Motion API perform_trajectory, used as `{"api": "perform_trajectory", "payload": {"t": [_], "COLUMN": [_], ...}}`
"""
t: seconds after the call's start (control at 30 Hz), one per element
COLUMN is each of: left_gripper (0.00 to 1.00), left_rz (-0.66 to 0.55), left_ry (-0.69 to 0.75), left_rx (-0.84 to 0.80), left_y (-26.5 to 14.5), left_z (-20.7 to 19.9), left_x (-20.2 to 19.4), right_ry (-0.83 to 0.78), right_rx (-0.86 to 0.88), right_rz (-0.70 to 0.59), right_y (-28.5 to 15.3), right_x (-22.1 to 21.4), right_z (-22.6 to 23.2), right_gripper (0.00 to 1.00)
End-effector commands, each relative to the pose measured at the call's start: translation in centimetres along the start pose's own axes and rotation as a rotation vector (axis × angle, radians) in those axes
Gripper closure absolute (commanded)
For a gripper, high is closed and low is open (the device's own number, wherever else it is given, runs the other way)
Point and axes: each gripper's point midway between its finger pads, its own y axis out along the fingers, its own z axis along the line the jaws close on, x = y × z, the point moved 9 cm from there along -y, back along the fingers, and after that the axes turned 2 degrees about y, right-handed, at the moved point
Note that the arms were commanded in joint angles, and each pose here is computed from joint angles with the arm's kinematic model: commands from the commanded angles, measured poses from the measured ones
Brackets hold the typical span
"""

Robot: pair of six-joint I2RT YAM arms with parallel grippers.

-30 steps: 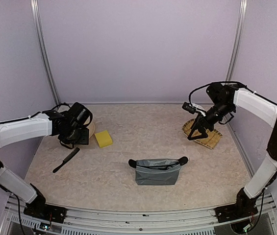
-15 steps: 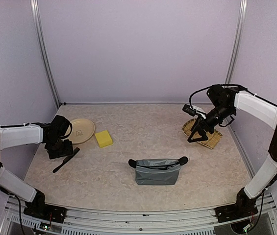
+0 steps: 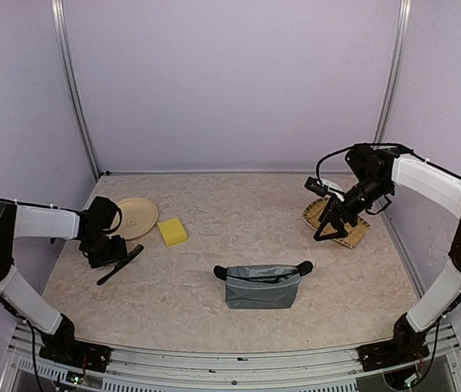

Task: Sort the hair-cutting tools
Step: Move the comb to the center of the board.

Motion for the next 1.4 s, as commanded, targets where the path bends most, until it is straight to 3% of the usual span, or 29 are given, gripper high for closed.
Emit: {"api": "perform_trajectory", "payload": {"t": [0.0,0.33,0.43,0.57,0.73,0.93,1.1,1.27,1.37], "left_gripper": [0.32,0.37,0.39,0.43,0.46,0.54,0.56,0.59,0.5], "left_rz": [0.135,0.204,0.213,0.221,0.239,0.268,0.321,0.196,0.088], "left_ry": [0.032,0.088,0.133,0.154,0.15,0.266,0.29,0.32,0.355], "left_rx": [-0.113,-0.324,-0.299,-0.141,-0.078,0.093,0.084,-0.075,-0.142], "left_y": [0.3,-3.4,-3.6,-1.7,0.0,1.1,1.4,-3.3,-7.1], "left_z": [-1.9,-8.2,-9.9,-10.2,-12.0,-13.2,-13.1,-16.4,-18.2], "left_x": [-4.2,-12.4,-15.2,-17.6,-18.6,-20.4,-21.4,-19.2,-16.5], "right_ry": [-0.02,0.01,0.02,0.028,0.021,0.025,0.026,0.023,0.008], "right_rx": [-0.017,0.032,0.05,0.073,0.075,0.081,0.098,0.11,0.096], "right_rz": [-0.006,0.01,0.007,0.001,-0.001,0.011,0.004,-0.003,-0.014], "right_y": [-0.5,0.7,1.1,1.2,1.2,1.8,2.3,2.3,1.8], "right_x": [0.0,0.2,0.5,0.9,1.0,0.1,-0.2,0.2,0.8], "right_z": [0.1,-1.0,-1.3,-1.4,-1.3,-1.1,-1.2,-1.4,-1.4], "right_gripper": [0.0,0.0,0.0,0.0,0.0,0.0,0.0,0.0,0.0]}}
